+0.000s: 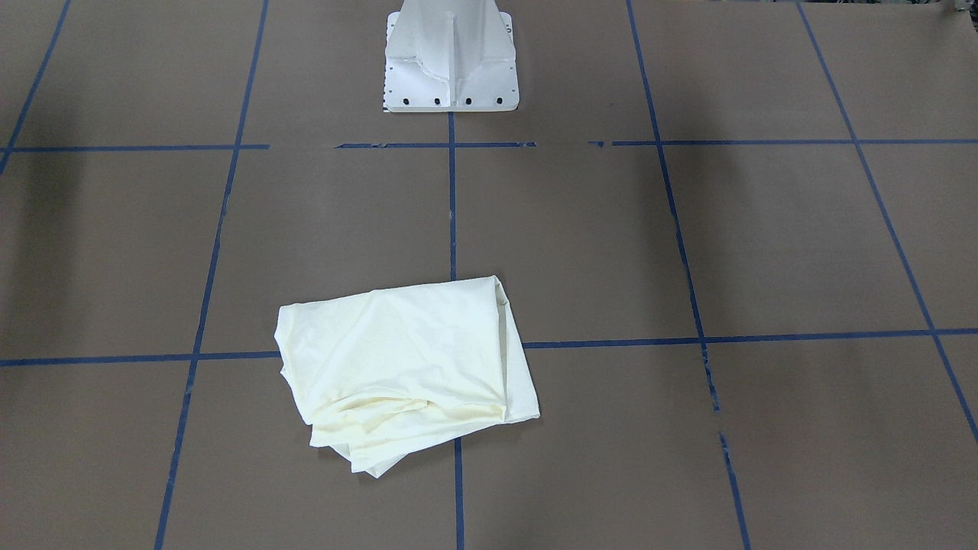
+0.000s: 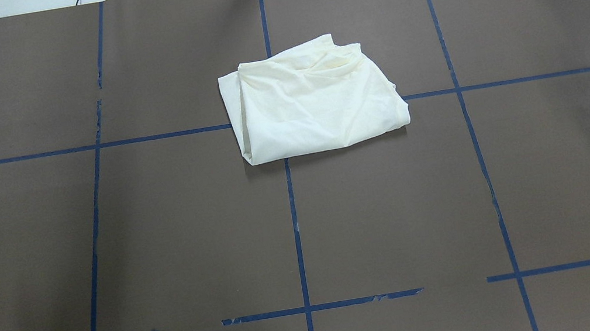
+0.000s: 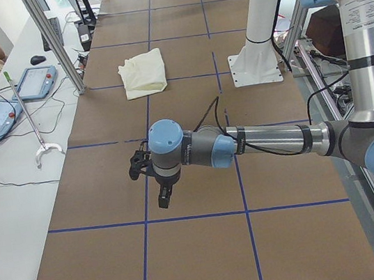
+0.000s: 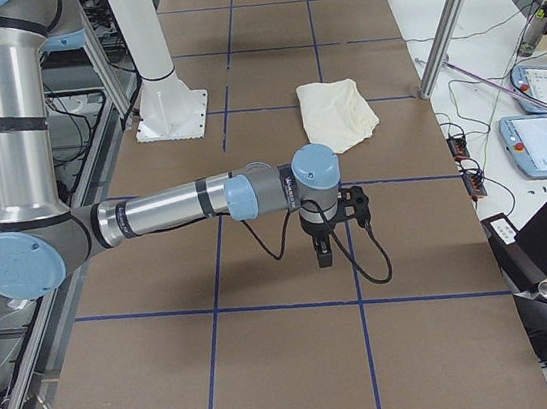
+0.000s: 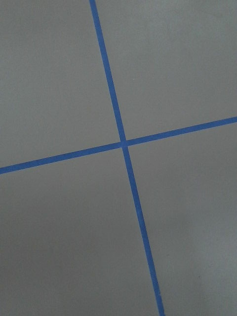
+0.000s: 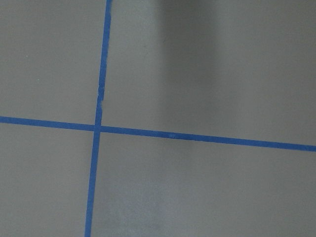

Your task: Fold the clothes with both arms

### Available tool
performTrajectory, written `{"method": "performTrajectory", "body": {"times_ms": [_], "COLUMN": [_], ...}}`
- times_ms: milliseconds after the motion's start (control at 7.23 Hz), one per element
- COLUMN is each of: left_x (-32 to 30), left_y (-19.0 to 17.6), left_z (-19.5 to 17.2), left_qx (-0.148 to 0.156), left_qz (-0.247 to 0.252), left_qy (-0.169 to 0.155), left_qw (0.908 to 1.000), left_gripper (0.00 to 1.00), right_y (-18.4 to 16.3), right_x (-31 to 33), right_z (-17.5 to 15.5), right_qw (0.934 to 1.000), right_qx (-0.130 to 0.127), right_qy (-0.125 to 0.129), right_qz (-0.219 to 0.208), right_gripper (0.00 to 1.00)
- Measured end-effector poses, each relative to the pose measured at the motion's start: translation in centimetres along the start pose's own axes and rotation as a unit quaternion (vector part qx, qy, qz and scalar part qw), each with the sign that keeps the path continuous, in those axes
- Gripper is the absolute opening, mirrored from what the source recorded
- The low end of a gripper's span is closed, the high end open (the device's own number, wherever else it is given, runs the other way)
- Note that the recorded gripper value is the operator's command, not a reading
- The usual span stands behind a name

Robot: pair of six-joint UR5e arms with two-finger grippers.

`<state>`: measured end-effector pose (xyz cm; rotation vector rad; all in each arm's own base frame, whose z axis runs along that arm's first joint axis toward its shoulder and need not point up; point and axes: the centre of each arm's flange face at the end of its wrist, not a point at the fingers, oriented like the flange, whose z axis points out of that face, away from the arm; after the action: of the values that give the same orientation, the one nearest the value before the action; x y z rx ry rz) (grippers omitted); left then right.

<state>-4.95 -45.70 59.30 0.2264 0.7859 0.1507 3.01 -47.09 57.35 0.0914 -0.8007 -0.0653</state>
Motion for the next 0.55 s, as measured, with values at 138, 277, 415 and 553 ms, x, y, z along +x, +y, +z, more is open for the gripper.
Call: {"method": "performTrajectory", "body": {"times_ms": [138,277,415,553], "left_x": [-0.03,0.00,0.03,0.03], "left_y": [-0.09,-0.24,-0.33,-0.30], "left_z": [0.08,0.11,0.09,0.09], "left_qx": [-0.001,-0.002,-0.002,-0.002], "left_qz": [-0.002,-0.003,-0.003,-0.002], "left_qy": [0.001,0.003,0.004,0.004], "left_qw": [1.0000,1.0000,1.0000,1.0000], "left_gripper": [1.00,1.00,1.00,1.00], "right_y": [0.22,0.30,0.35,0.38], "right_x": [0.14,0.32,0.53,0.61], "right_z": [0.17,0.41,0.68,0.81], "right_qw": [1.0000,1.0000,0.9999,0.9999], "right_qx": [-0.002,-0.005,-0.008,-0.009], "right_qy": [-0.001,-0.003,-0.006,-0.007], "right_qz": [-0.001,0.001,0.004,0.007], "right_gripper": [1.00,1.00,1.00,1.00]}}
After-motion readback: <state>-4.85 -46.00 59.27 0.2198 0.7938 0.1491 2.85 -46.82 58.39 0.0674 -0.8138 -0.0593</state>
